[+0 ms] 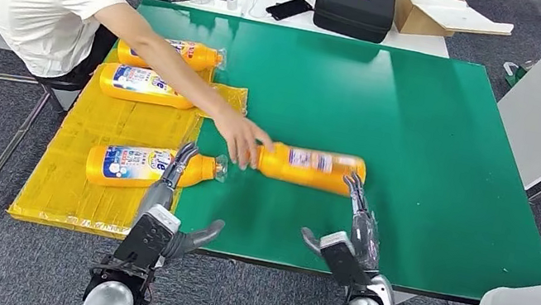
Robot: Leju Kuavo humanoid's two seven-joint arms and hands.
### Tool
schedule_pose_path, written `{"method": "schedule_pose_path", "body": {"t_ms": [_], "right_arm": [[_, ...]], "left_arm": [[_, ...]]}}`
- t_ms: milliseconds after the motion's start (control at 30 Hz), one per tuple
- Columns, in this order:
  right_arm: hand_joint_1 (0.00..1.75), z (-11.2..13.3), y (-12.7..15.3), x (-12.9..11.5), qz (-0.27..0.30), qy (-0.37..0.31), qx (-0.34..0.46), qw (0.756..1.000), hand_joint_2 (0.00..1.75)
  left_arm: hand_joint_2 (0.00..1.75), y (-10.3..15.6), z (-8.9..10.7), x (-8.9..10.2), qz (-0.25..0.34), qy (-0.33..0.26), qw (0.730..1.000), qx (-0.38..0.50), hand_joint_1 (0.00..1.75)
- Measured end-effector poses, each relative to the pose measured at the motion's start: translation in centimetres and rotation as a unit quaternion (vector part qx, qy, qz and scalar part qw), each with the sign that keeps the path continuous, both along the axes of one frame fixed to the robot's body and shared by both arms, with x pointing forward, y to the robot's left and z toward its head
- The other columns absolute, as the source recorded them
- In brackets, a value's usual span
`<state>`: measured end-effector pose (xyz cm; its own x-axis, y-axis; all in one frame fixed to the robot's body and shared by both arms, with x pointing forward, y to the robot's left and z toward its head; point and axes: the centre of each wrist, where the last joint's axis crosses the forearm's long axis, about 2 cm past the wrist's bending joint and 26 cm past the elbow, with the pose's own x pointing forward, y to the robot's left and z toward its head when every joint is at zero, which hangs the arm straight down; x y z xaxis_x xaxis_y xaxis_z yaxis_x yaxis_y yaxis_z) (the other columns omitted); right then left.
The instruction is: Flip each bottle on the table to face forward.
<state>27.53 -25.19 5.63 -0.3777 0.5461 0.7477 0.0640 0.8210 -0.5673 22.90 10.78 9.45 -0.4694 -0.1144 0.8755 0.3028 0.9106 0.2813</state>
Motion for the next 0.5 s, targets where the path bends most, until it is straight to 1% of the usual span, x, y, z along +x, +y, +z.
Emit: {"method": "schedule_pose_path", "body": {"t_ms": [67,167,233,400,500], "right_arm": [[0.00,0.1,-0.2,0.0,-0.017,-0.019,-0.045,0.999,1.75],[0.00,0.1,-0.4,0.0,-0.024,-0.026,-0.063,0.997,1.75],[0.00,0.2,-0.6,0.0,-0.035,-0.034,-0.090,0.995,1.75],[0.00,0.5,-0.9,0.5,-0.059,-0.060,-0.181,0.980,1.75],[0.00,0.7,-1.1,1.6,-0.059,-0.066,-0.227,0.970,1.75]], "left_arm": [[1.75,-0.1,0.1,-0.1,0.000,0.000,1.000,-0.004,0.00],[1.75,-0.3,0.3,-0.1,0.000,-0.001,1.000,-0.007,0.00],[1.75,-0.3,0.3,-0.1,-0.001,-0.001,1.000,-0.008,0.00],[1.75,-0.8,0.5,-0.2,-0.008,-0.003,1.000,-0.011,0.00],[1.75,-1.3,0.9,0.0,-0.012,-0.006,1.000,-0.014,0.00]]}}
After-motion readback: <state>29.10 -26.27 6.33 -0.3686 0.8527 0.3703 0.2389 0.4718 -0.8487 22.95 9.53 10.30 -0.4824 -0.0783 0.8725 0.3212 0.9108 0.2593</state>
